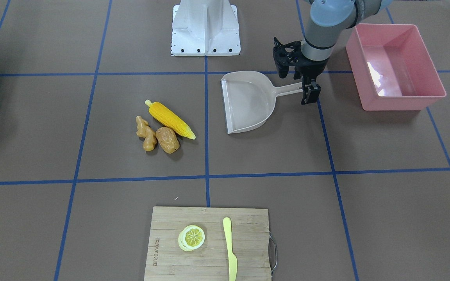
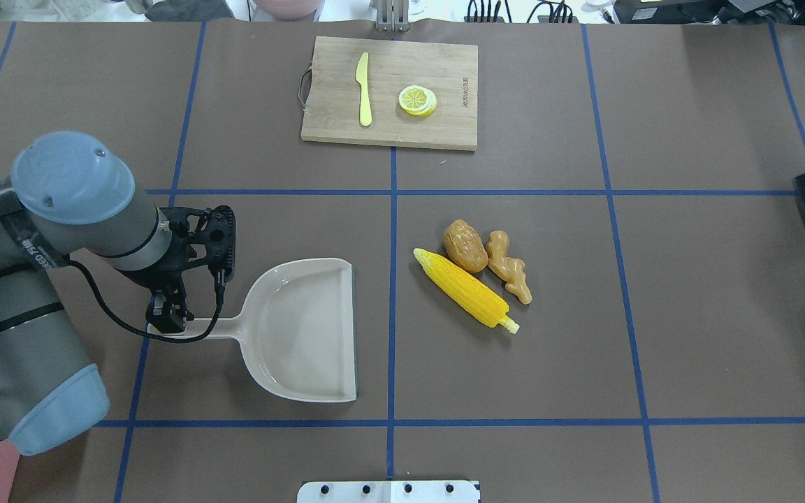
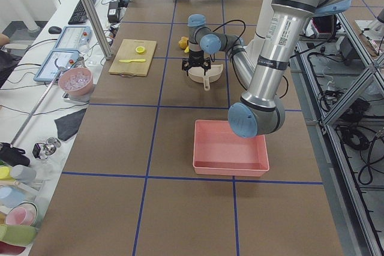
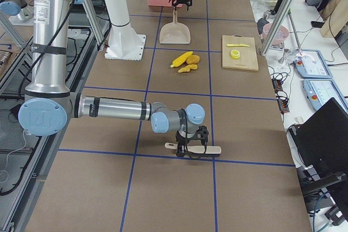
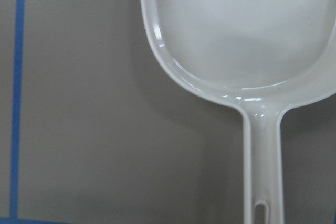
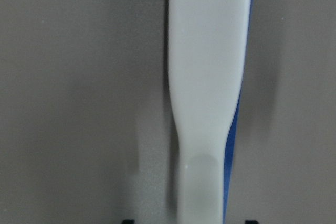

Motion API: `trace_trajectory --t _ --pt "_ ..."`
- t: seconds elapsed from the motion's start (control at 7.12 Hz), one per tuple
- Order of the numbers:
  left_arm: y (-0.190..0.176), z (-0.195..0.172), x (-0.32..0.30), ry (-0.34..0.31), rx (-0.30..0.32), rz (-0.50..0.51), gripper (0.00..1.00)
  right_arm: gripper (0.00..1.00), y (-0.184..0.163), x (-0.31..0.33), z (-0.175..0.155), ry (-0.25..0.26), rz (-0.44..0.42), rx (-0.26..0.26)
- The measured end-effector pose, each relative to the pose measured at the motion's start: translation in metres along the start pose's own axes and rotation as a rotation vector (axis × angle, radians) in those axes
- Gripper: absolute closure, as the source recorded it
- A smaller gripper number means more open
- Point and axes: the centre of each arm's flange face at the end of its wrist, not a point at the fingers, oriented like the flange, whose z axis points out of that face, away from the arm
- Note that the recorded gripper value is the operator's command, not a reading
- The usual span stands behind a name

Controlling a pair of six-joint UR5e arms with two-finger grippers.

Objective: Sweep and dump trash into bin
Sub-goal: 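Move the left gripper down to the white dustpan handle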

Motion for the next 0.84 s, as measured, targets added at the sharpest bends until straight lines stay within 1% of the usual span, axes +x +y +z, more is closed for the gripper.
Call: trace_trajectory --t 0.42,0.7,0.84 --pt "-0.001 0.023 0.019 0.035 -0.021 0.012 0.02 1.00 0.005 0.007 -0.010 -0.006 -0.008 0.016" --pt "-0.003 0.038 0.025 0.053 -0.038 0.022 0.02 1.00 0.010 0.014 -0.030 -0.032 -0.021 0.044" --pt "-0.003 0.046 0.026 0.060 -0.046 0.025 0.02 1.00 0.011 0.019 -0.044 -0.037 -0.035 0.059"
